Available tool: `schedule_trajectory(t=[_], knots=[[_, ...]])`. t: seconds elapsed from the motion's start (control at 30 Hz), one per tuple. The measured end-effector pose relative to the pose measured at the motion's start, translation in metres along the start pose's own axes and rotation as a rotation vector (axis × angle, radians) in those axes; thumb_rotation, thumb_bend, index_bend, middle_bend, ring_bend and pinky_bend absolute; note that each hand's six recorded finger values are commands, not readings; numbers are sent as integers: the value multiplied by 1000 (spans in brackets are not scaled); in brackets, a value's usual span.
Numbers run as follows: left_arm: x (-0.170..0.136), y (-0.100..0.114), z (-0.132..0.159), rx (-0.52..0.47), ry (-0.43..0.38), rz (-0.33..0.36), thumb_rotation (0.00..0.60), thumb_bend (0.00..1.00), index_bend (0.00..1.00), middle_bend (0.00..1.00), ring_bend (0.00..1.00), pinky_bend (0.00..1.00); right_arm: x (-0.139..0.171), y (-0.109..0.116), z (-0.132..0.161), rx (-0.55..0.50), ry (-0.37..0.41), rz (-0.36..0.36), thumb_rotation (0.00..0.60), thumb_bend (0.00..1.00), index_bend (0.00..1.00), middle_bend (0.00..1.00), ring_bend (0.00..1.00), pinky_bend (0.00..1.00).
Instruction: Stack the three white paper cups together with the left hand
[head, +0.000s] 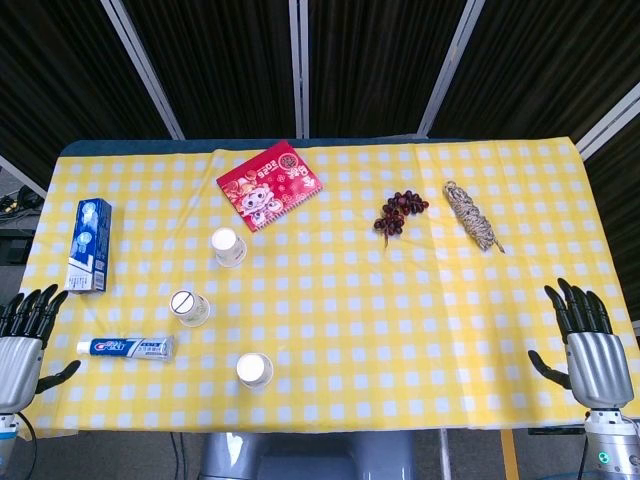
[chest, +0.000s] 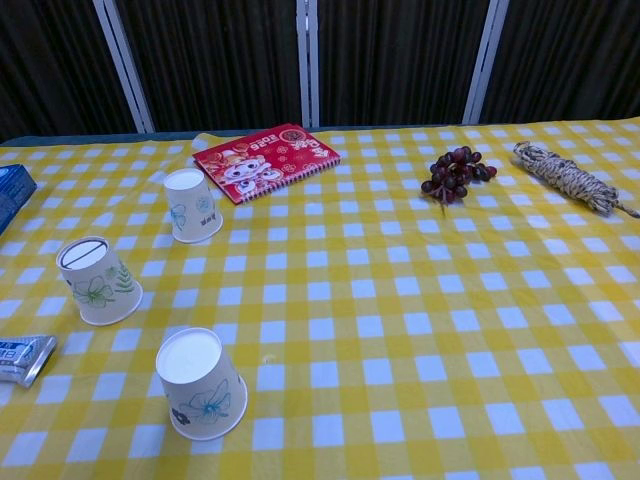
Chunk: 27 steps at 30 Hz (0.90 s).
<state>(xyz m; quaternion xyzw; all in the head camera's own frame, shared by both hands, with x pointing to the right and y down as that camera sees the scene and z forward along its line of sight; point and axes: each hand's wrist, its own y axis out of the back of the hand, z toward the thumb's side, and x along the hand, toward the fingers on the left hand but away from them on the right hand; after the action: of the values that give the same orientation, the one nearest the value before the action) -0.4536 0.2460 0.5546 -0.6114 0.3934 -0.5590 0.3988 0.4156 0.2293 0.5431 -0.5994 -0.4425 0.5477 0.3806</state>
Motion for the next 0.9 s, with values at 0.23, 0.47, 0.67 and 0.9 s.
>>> schedule_trajectory(t=[0.23, 0.47, 0.67, 0.9], knots=[[-1, -1, 1, 3, -2, -2, 600, 0, 0, 0, 0, 0, 1, 1, 1, -2, 5, 0, 600, 110, 21, 0, 0, 0], [0, -1, 3, 4, -17, -5, 600, 0, 0, 0, 0, 0, 1, -2, 3, 4, 10, 9, 600, 110, 24, 0, 0, 0], [2, -2, 3, 3, -21, -10, 600, 0, 0, 0, 0, 0, 0, -3, 3, 6, 6, 12, 600, 109, 27, 0, 0, 0], [3, -1, 6, 1, -32, -7, 600, 0, 0, 0, 0, 0, 1, -3, 1, 7, 3, 15, 600, 110, 29, 0, 0, 0]])
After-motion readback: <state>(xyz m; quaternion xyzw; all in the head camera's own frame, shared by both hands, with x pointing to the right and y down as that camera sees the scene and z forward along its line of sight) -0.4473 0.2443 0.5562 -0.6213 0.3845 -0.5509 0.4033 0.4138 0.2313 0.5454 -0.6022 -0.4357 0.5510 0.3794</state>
